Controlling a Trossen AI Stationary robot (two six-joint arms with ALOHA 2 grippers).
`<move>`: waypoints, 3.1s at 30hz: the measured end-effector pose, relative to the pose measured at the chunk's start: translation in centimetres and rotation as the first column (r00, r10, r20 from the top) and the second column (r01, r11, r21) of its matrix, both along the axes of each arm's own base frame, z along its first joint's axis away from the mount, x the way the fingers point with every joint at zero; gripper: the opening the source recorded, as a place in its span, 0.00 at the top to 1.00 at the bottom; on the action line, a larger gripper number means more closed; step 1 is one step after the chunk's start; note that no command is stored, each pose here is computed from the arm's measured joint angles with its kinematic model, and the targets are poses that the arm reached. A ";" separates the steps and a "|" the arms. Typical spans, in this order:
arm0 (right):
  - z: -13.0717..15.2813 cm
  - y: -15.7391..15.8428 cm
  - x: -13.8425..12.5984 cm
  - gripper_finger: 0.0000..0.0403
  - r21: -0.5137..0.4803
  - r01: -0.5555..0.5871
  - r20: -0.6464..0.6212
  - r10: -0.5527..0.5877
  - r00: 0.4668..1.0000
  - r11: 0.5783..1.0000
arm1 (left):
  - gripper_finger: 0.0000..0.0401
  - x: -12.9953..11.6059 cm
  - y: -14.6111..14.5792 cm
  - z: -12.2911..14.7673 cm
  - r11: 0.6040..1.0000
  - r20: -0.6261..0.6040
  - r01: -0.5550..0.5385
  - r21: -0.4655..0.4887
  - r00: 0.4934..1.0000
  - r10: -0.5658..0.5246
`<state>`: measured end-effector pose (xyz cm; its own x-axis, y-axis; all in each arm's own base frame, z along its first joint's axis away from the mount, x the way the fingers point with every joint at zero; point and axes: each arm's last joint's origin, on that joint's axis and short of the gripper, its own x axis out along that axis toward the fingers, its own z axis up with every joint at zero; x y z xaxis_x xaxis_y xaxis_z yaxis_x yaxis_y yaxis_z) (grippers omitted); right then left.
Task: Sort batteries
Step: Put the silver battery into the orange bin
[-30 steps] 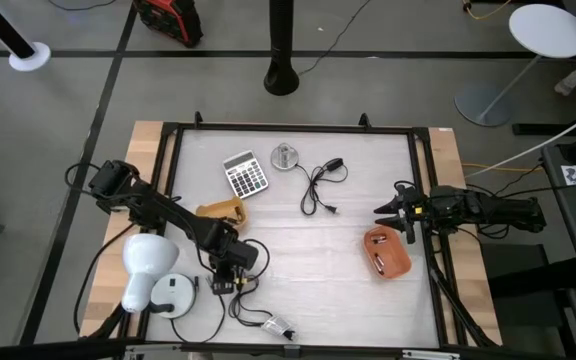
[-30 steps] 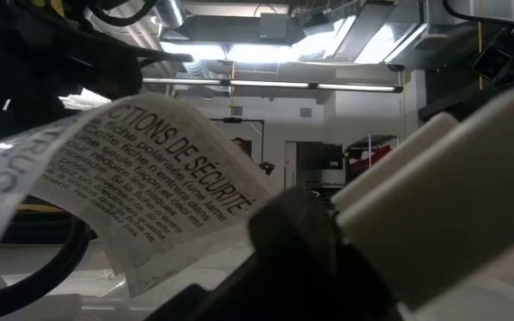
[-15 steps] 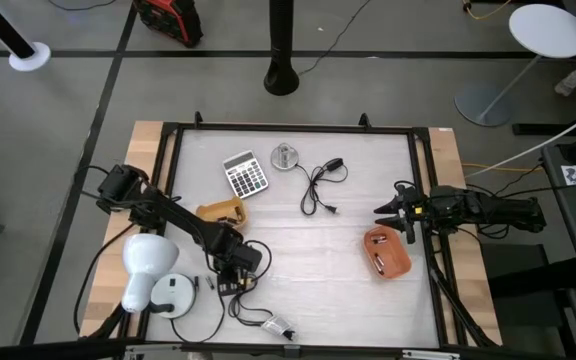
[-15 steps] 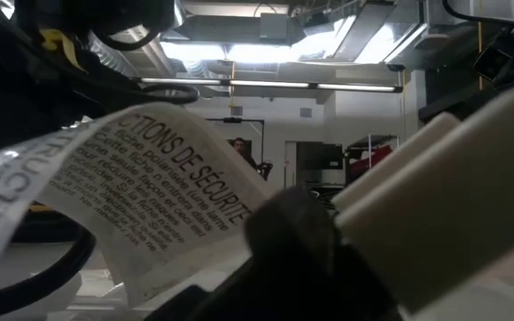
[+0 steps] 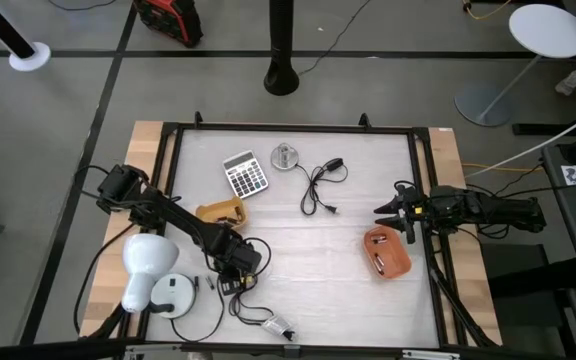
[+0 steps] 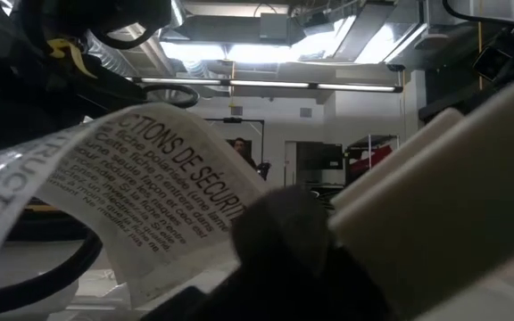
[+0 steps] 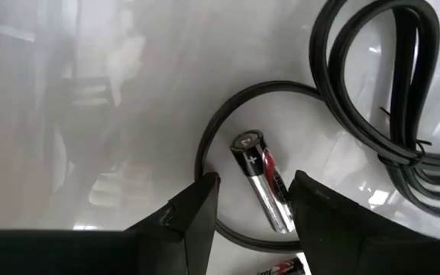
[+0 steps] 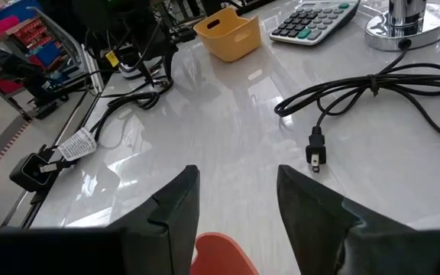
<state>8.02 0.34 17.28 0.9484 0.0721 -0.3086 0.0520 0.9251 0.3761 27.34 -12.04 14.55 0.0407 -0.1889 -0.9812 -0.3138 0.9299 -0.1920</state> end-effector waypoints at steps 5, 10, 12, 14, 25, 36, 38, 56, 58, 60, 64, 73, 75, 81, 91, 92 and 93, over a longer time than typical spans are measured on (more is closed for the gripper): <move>0.0 0.0 0.0 0.58 0.000 0.000 0.000 0.000 1.000 1.000 | 0.61 0.1 0.0 -0.3 0.999 0.002 -0.029 0.032 1.000 0.029; 0.0 0.0 0.0 0.58 0.000 0.000 0.000 0.000 1.000 1.000 | 0.63 0.3 0.0 -1.1 0.998 -0.022 -0.050 0.048 0.998 0.051; 0.0 0.0 0.0 0.58 0.000 0.000 0.000 0.000 1.000 1.000 | 0.66 0.3 0.0 -1.4 0.997 -0.035 -0.057 0.057 0.998 0.059; 0.0 0.0 0.0 0.58 0.000 0.000 0.000 0.000 1.000 1.000 | 0.70 0.3 0.0 -1.4 0.996 -0.036 -0.057 0.063 0.998 0.059; 0.0 0.0 0.0 0.58 0.000 0.000 0.000 0.000 1.000 1.000 | 0.92 0.2 0.1 -1.1 0.993 -0.031 -0.103 0.056 0.994 0.105; 0.0 0.0 0.0 0.58 0.000 0.000 0.000 0.000 1.000 1.000 | 0.90 0.9 1.3 1.3 0.988 0.085 -0.145 -0.043 0.985 0.148; 0.0 0.0 0.0 0.58 0.000 0.000 0.000 0.000 1.000 1.000 | 0.90 1.3 1.5 1.7 0.985 0.120 -0.149 -0.082 0.980 0.158; 0.0 0.0 0.0 0.58 0.000 0.001 0.000 -0.001 1.000 1.000 | 0.88 10.0 6.6 4.7 0.997 0.870 -0.076 -0.032 0.489 0.065; 0.0 0.0 0.0 0.58 0.000 0.001 0.000 -0.001 1.000 1.000 | 0.88 11.2 7.4 4.4 0.996 0.923 -0.089 -0.003 0.382 0.037; 0.0 0.0 0.0 0.58 -0.001 0.002 0.000 -0.002 1.000 1.000 | 0.88 12.4 8.2 3.8 0.994 0.951 -0.111 0.010 0.308 0.025; 0.0 0.0 0.0 0.58 -0.001 0.003 0.000 -0.003 1.000 1.000 | 0.89 15.3 9.3 3.2 0.990 0.979 -0.138 0.029 0.203 0.000; 0.0 0.0 0.0 0.58 -0.001 0.003 0.000 -0.003 1.000 1.000 | 0.88 22.2 8.6 2.5 0.991 0.991 -0.094 0.094 0.107 -0.083; 0.0 0.0 0.0 0.58 -0.001 0.003 0.000 -0.003 1.000 1.000 | 0.88 23.4 8.1 2.3 0.991 0.991 -0.086 0.107 0.086 -0.099; 0.0 0.0 0.0 0.58 -0.001 0.003 0.000 -0.003 1.000 1.000 | 0.88 26.2 6.2 0.3 0.988 0.988 -0.055 0.143 0.061 -0.140; 0.0 0.0 0.0 0.58 -0.001 0.003 0.000 -0.003 1.000 1.000 | 0.79 28.1 5.1 -2.1 0.970 0.970 -0.060 0.237 0.079 -0.232; 0.0 0.0 0.0 0.58 -0.001 0.003 0.000 -0.003 1.000 1.000 | 0.77 28.1 5.2 -2.2 0.969 0.969 -0.068 0.236 0.095 -0.229; 0.0 0.0 0.0 0.58 -0.001 0.003 0.000 -0.003 1.000 1.000 | 0.75 28.2 5.4 -2.2 0.969 0.968 -0.072 0.235 0.104 -0.227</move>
